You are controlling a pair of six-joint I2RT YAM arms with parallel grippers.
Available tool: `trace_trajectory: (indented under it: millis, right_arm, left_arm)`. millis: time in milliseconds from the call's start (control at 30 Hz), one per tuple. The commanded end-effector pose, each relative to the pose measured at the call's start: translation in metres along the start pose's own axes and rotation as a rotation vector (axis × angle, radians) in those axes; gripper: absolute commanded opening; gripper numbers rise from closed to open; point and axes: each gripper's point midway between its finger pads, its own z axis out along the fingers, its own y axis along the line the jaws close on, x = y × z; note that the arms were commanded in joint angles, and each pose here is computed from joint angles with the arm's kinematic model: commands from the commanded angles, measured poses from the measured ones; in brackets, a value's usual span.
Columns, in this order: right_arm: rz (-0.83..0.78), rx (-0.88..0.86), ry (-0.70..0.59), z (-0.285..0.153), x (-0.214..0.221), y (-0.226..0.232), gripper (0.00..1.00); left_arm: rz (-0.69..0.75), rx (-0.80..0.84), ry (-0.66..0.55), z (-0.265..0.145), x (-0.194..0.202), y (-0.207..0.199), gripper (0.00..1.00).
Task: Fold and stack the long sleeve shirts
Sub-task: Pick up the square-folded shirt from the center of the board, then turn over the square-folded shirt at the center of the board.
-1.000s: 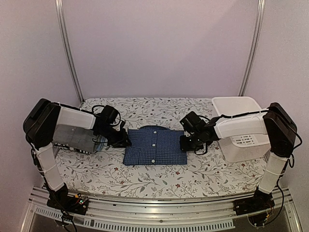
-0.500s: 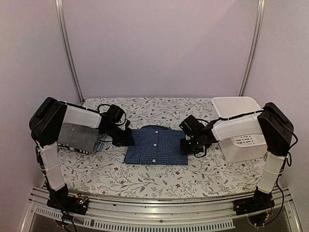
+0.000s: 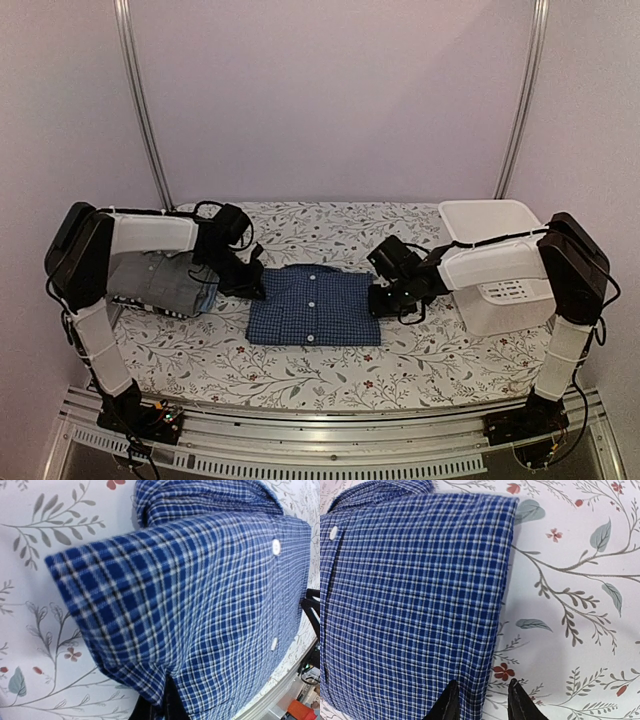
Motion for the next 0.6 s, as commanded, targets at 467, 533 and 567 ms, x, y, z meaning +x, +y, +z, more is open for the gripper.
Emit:
trace_trajectory:
  millis: [467, 533, 567]
  right_arm:
    - [0.003, -0.171, -0.008, 0.027, -0.023, 0.082, 0.18]
    - [0.003, -0.182, 0.013, 0.038, -0.018, 0.086, 0.17]
    - [0.007, -0.182, 0.019, 0.041, -0.016, 0.087, 0.16]
  left_arm:
    - [0.089, -0.024, -0.076, -0.098, -0.010, -0.004, 0.00]
    - [0.089, -0.023, -0.083, -0.102, -0.012, -0.005, 0.00]
    - [0.091, -0.021, -0.088, -0.104, -0.013, -0.007, 0.00]
